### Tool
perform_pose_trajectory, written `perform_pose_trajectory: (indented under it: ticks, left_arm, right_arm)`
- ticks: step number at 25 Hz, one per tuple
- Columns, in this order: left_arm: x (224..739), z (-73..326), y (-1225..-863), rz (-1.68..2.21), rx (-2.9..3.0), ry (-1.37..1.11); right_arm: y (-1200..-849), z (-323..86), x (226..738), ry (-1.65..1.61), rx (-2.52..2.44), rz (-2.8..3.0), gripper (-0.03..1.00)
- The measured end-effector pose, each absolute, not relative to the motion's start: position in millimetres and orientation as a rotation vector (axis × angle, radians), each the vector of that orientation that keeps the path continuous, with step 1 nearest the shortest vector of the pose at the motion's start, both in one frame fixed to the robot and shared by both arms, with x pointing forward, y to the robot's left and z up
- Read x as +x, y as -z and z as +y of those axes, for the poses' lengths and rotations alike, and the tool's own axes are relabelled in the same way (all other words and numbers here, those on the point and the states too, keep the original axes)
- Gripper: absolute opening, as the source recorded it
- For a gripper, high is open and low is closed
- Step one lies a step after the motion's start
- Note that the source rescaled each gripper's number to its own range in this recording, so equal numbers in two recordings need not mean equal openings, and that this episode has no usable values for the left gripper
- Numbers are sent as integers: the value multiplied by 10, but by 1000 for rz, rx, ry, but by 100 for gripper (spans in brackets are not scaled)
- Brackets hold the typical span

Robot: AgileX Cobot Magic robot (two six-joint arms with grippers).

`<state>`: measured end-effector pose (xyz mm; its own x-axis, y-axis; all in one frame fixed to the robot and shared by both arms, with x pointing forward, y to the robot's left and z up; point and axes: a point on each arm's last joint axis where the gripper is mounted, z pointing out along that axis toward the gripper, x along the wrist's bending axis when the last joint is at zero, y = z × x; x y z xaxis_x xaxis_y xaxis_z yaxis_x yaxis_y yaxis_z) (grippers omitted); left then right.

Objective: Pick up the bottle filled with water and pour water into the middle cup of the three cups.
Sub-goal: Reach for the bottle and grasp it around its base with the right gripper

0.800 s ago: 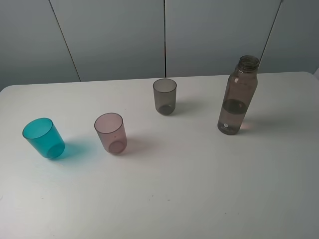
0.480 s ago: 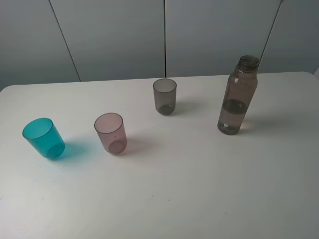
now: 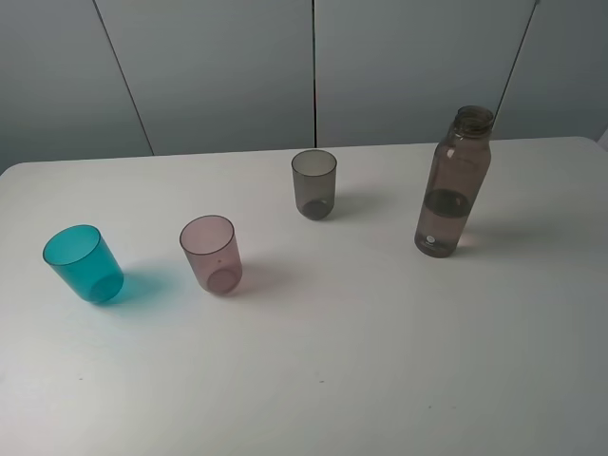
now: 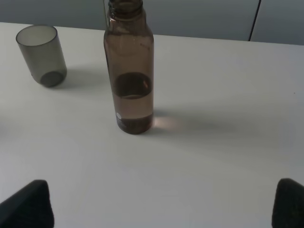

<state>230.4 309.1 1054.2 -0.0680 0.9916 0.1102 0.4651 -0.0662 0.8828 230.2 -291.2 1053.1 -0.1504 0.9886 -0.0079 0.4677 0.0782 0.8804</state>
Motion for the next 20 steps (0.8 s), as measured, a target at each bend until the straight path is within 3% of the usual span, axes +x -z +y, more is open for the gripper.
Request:
perform_pose_trajectory:
  ticks: [20]
  left_arm:
    - [2304,3091,-10542,1587,1585,-1082]
  right_arm:
    - [-10531,-2912,2302,-1007,1453,1702,100]
